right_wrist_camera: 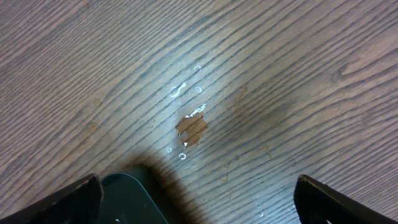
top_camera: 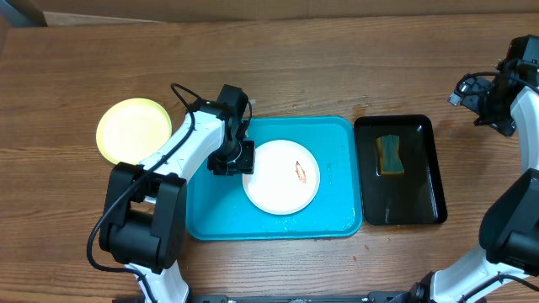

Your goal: Clean dirty plates on tray and stack at the side

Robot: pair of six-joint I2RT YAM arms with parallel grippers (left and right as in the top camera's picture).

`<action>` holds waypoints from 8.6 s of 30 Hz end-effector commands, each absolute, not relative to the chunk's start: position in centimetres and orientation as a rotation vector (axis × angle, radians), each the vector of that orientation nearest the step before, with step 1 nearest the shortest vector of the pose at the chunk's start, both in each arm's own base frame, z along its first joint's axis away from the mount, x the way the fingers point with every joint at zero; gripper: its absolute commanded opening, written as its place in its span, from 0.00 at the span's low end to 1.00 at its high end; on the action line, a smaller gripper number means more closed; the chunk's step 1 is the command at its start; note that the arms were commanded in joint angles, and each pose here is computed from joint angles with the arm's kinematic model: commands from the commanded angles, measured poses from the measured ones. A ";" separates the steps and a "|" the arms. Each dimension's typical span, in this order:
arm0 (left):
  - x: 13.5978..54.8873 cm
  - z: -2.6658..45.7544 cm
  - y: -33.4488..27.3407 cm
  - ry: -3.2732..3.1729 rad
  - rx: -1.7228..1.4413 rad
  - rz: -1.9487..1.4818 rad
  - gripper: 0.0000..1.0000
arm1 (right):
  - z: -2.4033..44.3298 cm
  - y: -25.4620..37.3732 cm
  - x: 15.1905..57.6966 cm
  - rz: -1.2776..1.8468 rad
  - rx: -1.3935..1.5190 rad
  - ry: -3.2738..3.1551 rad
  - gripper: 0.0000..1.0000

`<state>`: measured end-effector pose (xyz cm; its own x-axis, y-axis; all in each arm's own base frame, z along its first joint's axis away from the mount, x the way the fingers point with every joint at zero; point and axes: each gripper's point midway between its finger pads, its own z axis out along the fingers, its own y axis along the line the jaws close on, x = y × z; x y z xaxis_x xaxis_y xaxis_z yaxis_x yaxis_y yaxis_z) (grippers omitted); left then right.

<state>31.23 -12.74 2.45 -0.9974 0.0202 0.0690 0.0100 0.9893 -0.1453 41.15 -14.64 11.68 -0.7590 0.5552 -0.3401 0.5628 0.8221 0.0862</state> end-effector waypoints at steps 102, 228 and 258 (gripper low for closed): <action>32.0 2.0 -14.5 -3.106 -0.137 0.374 0.15 | -1.5 1.6 30.3 0.096 0.434 3.145 0.71; 32.2 1.4 -14.1 -3.117 -0.103 0.373 0.14 | 3.2 0.5 35.3 0.007 0.401 3.026 0.60; 32.2 1.4 -14.1 -3.117 -0.103 0.373 0.19 | 1.8 1.0 35.0 0.055 0.395 3.019 0.56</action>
